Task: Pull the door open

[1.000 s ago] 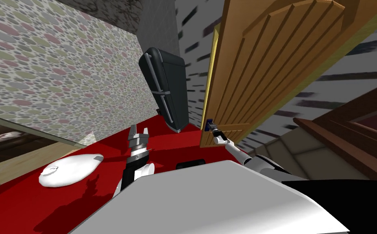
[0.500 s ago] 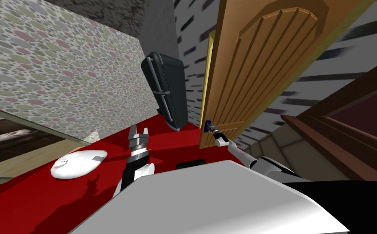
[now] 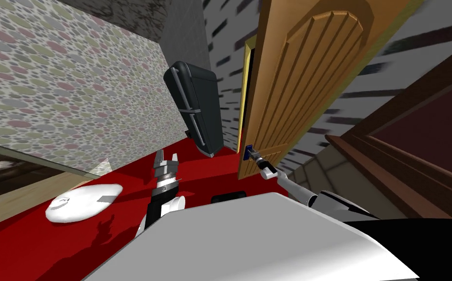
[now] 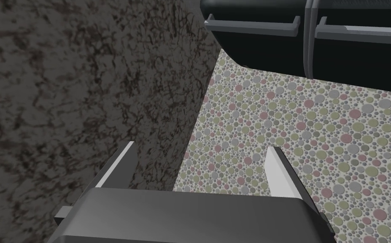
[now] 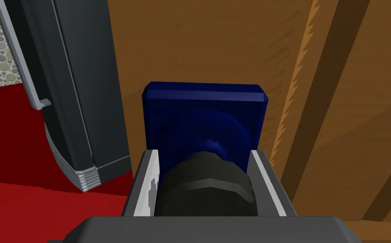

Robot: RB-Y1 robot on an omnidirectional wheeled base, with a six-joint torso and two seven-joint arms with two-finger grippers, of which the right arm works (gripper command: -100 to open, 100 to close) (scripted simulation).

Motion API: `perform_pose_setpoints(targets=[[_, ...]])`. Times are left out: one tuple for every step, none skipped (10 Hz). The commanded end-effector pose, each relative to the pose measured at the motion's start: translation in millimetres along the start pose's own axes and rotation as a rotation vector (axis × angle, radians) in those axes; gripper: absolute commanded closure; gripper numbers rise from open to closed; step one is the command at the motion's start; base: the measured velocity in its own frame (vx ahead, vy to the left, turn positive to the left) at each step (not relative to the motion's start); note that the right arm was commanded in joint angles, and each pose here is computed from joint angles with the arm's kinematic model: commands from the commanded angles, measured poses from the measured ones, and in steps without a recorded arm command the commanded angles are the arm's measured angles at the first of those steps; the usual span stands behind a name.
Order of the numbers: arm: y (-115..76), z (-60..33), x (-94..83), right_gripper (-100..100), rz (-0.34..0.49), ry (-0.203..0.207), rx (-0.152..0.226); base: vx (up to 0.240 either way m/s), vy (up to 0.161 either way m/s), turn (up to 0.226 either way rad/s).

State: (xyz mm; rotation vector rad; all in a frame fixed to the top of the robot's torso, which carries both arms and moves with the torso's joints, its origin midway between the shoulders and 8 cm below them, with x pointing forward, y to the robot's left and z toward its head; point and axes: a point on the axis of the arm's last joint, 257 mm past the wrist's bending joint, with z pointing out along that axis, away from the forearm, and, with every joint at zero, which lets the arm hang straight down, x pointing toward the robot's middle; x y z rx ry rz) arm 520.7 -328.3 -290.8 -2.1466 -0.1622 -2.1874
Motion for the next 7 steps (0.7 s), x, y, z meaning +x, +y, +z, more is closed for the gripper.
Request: perform_pose_setpoints(targets=[[-7.9, -12.1, 1.5, 100, -0.006, 0.008, 0.049, -0.041, -0.038, -0.116], [-14.8, -20.1, 1.9, 100, -0.006, 0.009, 0.083, -0.044, -0.038, -0.136], [-22.0, -28.7, 1.8, 100, -0.004, 0.009, 0.117, -0.045, -0.044, -0.132], [-29.3, -37.7, 1.3, 100, -0.001, 0.007, 0.15, -0.03, -0.054, -0.13], [-36.2, -46.7, 0.6, 100, 0.003, 0.003, 0.182, -0.026, -0.057, -0.119], [-42.6, -55.2, -0.2, 100, 0.009, -0.001, 0.21, -0.019, -0.063, -0.1], [-48.2, -62.9, -1.1, 100, 0.015, -0.005, 0.235, -0.006, -0.058, -0.083]])
